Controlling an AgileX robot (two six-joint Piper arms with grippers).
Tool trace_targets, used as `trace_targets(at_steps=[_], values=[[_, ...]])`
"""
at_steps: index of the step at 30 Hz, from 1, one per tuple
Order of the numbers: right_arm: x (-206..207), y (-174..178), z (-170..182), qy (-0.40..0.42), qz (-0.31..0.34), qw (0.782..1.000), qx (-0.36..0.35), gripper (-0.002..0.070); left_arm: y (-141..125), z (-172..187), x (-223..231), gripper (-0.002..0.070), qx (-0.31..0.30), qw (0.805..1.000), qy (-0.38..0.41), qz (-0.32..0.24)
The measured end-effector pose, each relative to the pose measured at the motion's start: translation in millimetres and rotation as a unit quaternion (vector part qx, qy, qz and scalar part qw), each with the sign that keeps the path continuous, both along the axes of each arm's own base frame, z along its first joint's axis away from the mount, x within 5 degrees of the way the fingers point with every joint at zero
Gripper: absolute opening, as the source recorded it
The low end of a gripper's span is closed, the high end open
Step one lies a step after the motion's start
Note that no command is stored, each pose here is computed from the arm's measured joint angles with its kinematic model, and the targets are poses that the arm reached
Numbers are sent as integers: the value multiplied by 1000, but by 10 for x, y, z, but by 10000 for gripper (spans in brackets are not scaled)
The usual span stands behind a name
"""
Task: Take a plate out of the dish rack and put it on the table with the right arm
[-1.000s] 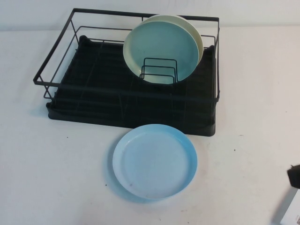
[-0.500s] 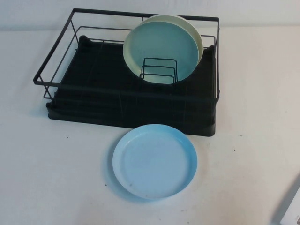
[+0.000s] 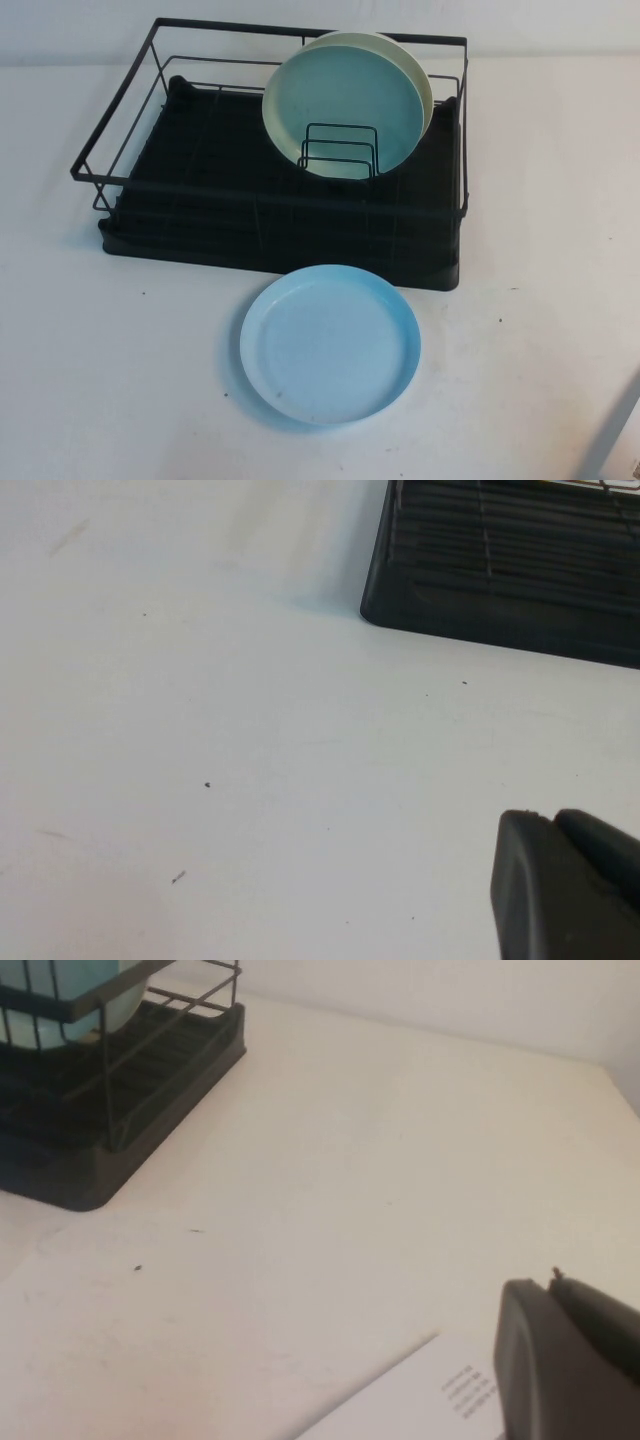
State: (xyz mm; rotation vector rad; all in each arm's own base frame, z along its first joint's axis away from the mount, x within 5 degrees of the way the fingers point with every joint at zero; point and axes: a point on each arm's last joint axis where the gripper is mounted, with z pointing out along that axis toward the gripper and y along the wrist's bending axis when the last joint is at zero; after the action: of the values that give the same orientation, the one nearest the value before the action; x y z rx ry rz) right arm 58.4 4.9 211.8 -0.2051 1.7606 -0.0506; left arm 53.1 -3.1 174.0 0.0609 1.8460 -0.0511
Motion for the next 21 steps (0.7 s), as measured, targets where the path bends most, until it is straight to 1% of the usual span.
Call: trace_targets(at_steps=[3,8,15,21], values=[[4,-14,-190,-23,-16,999,15,-18,0,0,0,-6,0,1000,0,0],[-20,-25,-243,-37,-33,998,50,-18,0,0,0,-6,0,1000,0,0],[-51,-6,-396,44,-29,997,53,-18,0,0,0,-6,0,1000,0,0],[-54,-5,-402,47,-29,997,53,-18,0,0,0,-6,0,1000,0,0]])
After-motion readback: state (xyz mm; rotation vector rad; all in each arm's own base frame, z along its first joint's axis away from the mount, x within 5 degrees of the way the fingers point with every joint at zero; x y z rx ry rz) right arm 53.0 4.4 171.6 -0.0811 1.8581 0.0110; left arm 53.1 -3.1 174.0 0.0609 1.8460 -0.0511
